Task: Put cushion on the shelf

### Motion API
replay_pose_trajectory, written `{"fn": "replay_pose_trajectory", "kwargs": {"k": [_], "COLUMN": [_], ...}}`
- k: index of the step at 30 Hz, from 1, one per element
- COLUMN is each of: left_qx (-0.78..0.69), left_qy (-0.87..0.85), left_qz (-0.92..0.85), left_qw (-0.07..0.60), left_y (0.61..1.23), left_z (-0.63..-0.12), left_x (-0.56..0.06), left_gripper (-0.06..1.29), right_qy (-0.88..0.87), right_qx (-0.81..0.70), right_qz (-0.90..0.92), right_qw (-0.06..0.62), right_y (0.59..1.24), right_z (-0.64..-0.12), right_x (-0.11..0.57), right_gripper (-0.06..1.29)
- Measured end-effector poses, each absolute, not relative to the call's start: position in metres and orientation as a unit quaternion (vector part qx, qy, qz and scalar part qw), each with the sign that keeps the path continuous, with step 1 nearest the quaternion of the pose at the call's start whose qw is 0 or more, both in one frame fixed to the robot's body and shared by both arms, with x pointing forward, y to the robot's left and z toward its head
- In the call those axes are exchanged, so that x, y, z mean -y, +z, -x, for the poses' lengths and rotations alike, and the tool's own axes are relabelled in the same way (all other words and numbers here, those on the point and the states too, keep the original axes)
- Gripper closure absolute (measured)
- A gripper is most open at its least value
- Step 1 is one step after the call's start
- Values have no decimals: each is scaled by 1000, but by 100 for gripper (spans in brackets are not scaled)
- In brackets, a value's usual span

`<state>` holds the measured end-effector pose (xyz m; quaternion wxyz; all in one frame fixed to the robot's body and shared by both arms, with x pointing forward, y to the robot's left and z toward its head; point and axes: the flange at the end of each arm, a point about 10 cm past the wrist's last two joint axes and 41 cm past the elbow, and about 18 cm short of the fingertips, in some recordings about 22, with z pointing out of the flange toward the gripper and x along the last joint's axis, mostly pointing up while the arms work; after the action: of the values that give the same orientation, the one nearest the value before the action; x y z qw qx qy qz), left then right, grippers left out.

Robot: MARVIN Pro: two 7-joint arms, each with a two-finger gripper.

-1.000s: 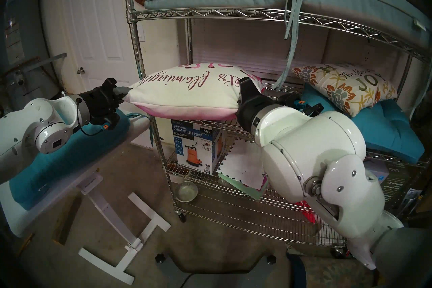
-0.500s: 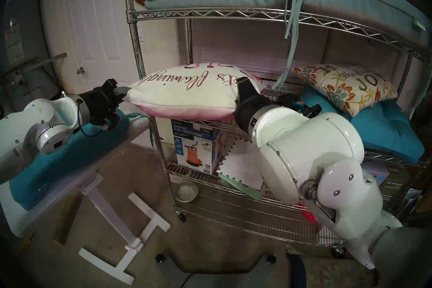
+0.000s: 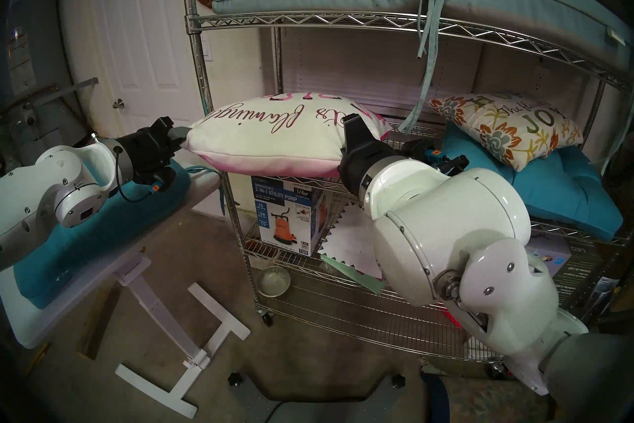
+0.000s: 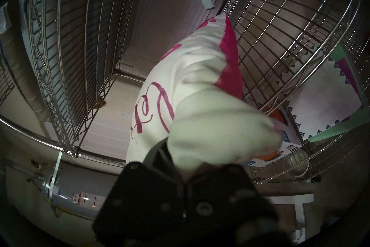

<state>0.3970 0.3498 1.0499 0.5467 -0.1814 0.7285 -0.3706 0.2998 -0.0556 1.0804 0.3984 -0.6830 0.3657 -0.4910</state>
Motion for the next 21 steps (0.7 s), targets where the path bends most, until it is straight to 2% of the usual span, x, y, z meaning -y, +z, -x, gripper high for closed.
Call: {"fn": "replay_pose_trajectory", "kwargs": {"k": [2, 21], "left_qx": [-729, -733], "left_qy": [-368, -358], "left_qz": [183, 194], "left_qw": [547, 544], "left_y": [1047, 1009], "left_z": [-398, -400], "left_x": [-353, -368], "left_gripper": [115, 115], "right_qy": [-489, -478], "right_qx": [-364, -350], "right_qz": [684, 693], "right_qw": [399, 410], "right_y": [1080, 1075], "right_z": [-299, -291], "right_x": [54, 38], "right_gripper": [124, 124]}}
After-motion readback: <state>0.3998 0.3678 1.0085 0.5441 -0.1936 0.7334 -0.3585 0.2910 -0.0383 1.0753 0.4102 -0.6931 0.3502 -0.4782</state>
